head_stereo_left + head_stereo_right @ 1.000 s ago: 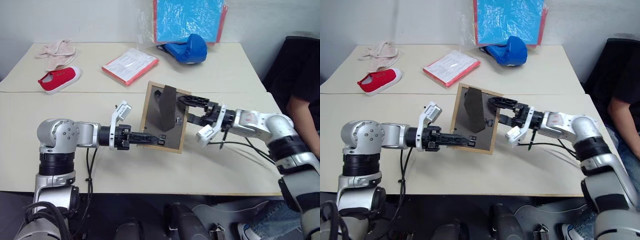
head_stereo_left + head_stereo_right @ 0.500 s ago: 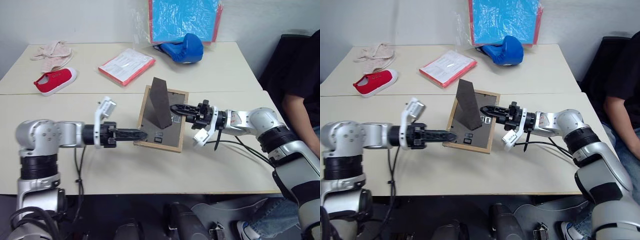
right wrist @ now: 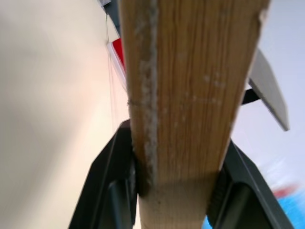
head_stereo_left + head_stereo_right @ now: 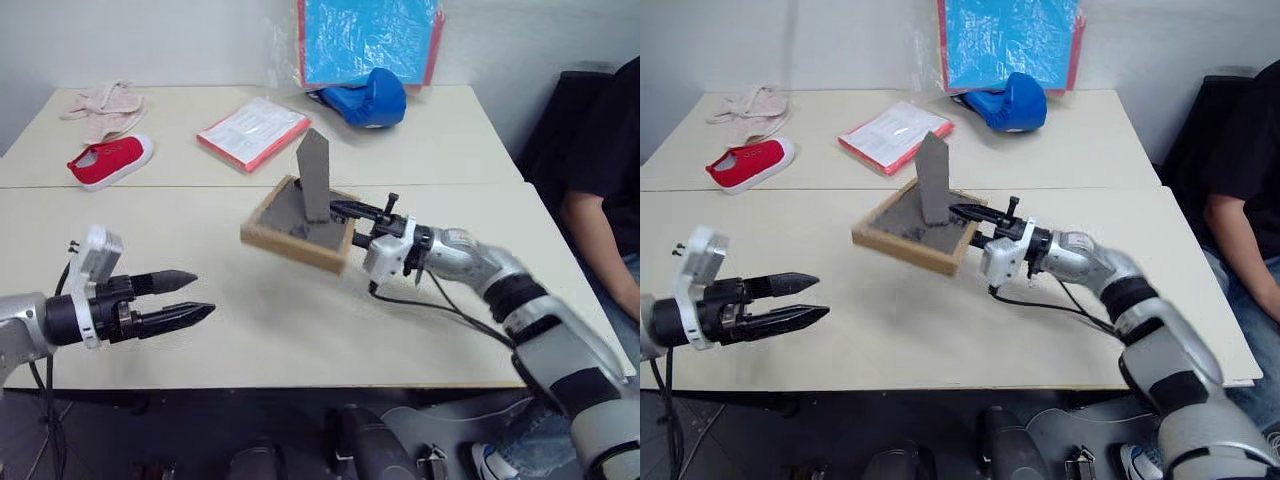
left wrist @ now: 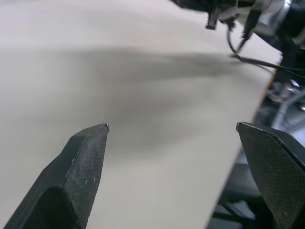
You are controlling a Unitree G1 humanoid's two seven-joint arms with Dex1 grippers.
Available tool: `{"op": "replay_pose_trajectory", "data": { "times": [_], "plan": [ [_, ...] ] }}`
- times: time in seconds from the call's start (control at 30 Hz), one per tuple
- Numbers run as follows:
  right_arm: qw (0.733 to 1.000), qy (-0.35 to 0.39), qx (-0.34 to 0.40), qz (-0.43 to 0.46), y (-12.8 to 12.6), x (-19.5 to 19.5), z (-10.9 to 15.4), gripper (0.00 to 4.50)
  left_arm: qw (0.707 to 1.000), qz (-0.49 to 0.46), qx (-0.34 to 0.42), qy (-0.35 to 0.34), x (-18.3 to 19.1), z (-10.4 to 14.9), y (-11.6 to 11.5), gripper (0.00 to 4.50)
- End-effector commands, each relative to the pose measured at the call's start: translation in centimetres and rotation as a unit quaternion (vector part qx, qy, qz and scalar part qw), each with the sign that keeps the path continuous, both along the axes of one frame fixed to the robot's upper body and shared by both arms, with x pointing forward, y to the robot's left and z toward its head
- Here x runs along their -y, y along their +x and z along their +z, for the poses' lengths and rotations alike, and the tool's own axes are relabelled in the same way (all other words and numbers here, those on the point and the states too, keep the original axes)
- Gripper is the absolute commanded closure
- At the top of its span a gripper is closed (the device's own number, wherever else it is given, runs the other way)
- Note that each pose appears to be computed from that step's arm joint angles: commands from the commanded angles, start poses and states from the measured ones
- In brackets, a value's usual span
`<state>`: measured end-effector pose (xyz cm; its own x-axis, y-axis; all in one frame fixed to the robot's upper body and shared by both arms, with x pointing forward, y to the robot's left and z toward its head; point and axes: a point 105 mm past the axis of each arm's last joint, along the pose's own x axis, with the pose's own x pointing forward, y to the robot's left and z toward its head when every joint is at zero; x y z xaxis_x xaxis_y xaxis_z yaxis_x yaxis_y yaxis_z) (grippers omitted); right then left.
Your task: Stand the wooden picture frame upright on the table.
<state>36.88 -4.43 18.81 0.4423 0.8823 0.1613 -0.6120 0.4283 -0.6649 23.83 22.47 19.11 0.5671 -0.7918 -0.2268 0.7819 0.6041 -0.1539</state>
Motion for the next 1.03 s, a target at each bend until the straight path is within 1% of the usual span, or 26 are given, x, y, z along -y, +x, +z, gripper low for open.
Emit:
{"op": "replay_pose_trajectory", "data": {
  "times": [0.03,0.07,0.13,0.2,0.27,0.33,0.43,0.5,0.57,0.67,0.7,0.73,0.77,0.8,0.83,0.9,0.93,1.0,1.03],
  "plan": [
    [0.939,0.13,-0.288,0.136,-1.5,-0.6,3.1,3.24,0.998,0.01,0.059,-0.015,0.2,2.0,0.4,0.0],
    [0.925,0.137,-0.323,0.146,-1.7,-0.5,3.1,3.24,0.998,0.01,0.062,-0.018,0.3,2.1,0.5,0.0],
    [0.905,0.121,-0.38,0.147,-2.0,-0.5,1.7,3.24,0.997,0.015,0.069,-0.021,0.4,2.4,0.7,0.0],
    [0.884,0.104,-0.438,0.126,-1.9,-0.6,-1.0,3.24,0.997,0.011,0.073,-0.023,0.6,2.6,0.9,0.0],
    [0.867,0.098,-0.476,0.114,-1.9,-0.6,-2.7,3.24,0.997,0.004,0.073,-0.023,1.0,2.7,1.0,0.0],
    [0.858,0.089,-0.494,0.105,-1.9,-0.6,-3.8,3.24,0.997,-0.005,0.073,-0.019,1.3,2.6,1.1,0.0],
    [0.861,0.068,-0.497,0.08,-1.6,-0.5,-5.6,3.24,0.997,-0.014,0.072,-0.015,1.7,2.4,1.3,0.0],
    [0.861,0.065,-0.499,0.075,-1.5,-0.4,-5.9,2.53,0.997,-0.016,0.07,-0.014,1.8,2.3,1.5,0.0],
    [0.863,0.06,-0.495,0.082,-2.0,0.0,-5.4,2.05,0.998,-0.02,0.065,-0.018,2.0,2.2,1.7,0.0],
    [0.873,0.051,-0.479,0.082,-2.4,1.1,-4.4,0.92,0.997,-0.022,0.065,-0.019,2.0,2.3,2.0,0.0],
    [0.875,0.049,-0.475,0.079,-2.4,1.4,-4.1,0.65,0.997,-0.022,0.066,-0.018,2.0,2.3,2.1,0.0],
    [0.88,0.044,-0.467,0.074,-2.5,2.2,-3.5,0.31,0.997,-0.023,0.069,-0.016,2.0,2.4,2.1,0.0],
    [0.891,0.023,-0.447,0.073,-2.9,4.0,-2.2,0.02,0.997,-0.027,0.072,-0.014,2.1,2.5,2.2,0.0],
    [0.901,0.001,-0.427,0.076,-3.5,5.7,-1.0,0.02,0.997,-0.03,0.075,-0.012,2.1,2.6,2.3,0.0],
    [0.905,-0.017,-0.417,0.079,-4.1,7.3,0.3,0.02,0.996,-0.032,0.077,-0.01,2.1,2.6,2.3,0.0],
    [0.908,-0.039,-0.41,0.083,-5.0,9.8,2.3,0.02,0.996,-0.035,0.083,-0.003,2.0,2.8,2.4,0.0],
    [0.905,-0.045,-0.415,0.084,-5.5,10.9,3.0,0.02,0.996,-0.035,0.088,0.001,1.9,3.0,2.5,0.0],
    [0.901,-0.054,-0.42,0.089,-6.5,12.2,4.0,0.02,0.995,-0.037,0.098,0.007,1.8,3.5,2.8,0.0],
    [0.9,-0.05,-0.424,0.09,-6.7,12.4,4.1,0.02,0.994,-0.031,0.106,0.024,1.6,3.5,3.1,0.0]
  ]
}}
